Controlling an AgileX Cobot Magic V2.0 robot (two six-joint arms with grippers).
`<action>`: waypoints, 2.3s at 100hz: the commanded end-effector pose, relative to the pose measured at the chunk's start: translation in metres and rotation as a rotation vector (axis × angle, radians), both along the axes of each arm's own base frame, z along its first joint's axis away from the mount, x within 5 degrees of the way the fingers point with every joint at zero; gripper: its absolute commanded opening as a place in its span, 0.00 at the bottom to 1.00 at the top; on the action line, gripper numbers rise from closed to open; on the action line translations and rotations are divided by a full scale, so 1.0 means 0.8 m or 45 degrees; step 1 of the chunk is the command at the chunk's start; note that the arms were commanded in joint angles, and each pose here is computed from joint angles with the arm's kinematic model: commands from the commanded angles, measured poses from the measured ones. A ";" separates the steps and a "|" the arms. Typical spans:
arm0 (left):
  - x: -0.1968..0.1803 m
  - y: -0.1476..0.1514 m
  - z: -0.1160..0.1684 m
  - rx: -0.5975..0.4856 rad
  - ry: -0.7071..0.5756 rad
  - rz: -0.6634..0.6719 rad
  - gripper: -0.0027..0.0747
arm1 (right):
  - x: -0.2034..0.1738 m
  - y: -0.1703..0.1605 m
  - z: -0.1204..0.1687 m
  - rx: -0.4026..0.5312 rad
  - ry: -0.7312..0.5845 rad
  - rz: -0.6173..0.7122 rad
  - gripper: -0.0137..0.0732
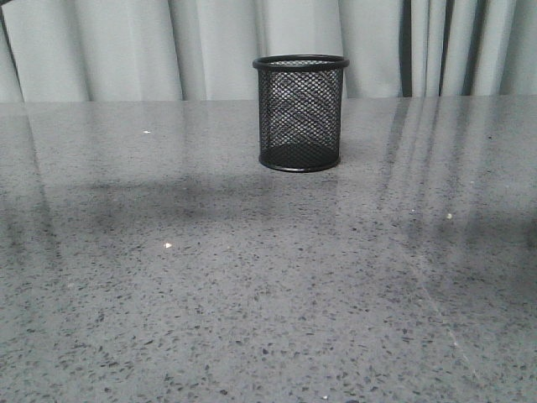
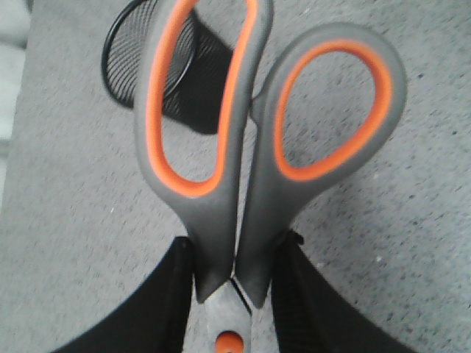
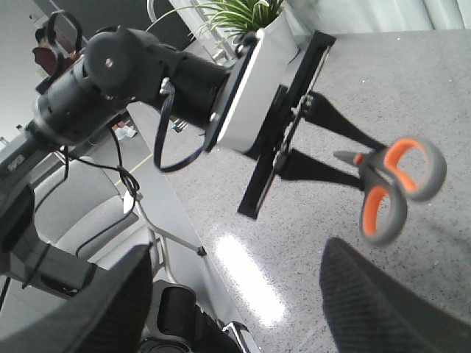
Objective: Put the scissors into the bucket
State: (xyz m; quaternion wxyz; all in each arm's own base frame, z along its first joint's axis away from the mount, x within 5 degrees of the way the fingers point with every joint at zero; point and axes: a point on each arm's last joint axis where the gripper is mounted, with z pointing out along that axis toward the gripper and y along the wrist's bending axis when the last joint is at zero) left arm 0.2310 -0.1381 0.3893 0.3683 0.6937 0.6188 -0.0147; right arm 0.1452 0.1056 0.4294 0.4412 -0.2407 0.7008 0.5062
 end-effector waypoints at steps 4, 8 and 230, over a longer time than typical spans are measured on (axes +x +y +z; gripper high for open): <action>-0.016 -0.012 0.029 -0.120 -0.096 -0.031 0.11 | 0.006 0.004 0.020 0.095 -0.018 0.053 0.71; -0.017 -0.014 0.029 -0.121 -0.095 -0.042 0.11 | 0.009 0.006 0.019 0.105 0.001 0.077 0.73; -0.041 -0.029 0.098 -0.493 -0.104 -0.132 0.11 | 0.073 0.033 0.006 0.314 0.151 -0.222 0.77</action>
